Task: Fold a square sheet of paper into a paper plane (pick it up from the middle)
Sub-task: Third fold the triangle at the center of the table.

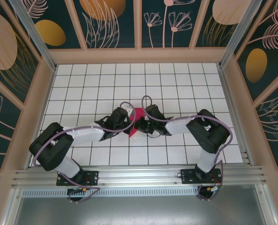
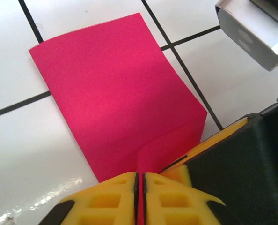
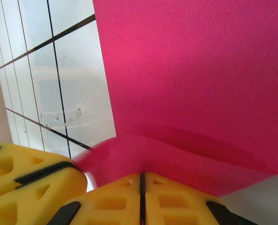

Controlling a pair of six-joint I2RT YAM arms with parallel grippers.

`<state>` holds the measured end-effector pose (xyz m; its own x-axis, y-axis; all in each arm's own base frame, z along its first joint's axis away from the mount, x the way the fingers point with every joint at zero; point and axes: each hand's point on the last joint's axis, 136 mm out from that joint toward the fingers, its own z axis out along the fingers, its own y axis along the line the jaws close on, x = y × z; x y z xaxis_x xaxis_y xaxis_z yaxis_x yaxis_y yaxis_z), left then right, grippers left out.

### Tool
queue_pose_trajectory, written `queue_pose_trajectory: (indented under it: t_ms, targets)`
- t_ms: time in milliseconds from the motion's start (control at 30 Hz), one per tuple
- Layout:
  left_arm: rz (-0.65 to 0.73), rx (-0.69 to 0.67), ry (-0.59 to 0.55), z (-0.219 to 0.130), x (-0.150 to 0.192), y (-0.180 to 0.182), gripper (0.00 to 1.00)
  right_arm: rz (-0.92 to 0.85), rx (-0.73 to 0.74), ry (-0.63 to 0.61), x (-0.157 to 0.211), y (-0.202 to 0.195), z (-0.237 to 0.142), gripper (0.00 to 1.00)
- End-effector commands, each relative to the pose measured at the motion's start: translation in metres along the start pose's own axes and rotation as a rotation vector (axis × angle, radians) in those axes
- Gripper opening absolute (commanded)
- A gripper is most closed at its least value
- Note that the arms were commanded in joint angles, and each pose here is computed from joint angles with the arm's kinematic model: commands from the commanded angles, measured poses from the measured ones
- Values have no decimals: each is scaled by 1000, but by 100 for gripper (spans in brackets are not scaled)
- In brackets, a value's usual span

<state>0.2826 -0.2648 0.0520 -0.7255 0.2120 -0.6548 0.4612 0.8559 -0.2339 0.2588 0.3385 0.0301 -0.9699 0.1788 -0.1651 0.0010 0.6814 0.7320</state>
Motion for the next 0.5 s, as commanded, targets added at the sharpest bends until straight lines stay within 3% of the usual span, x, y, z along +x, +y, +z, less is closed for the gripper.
queue_pose_trajectory:
  t_ms: [0, 133, 467]
  targets:
    - [-6, 24, -32, -3, -13, -2, 19, -16, 16, -13, -6, -3, 1, 12]
    - [-45, 66, -51, -8, -16, 1, 37, -13, 17, -9, -6, -4, 2, 12]
    - [-52, 122, -10, 3, -11, -1, 30, -13, 6, -8, -5, -2, 1, 12]
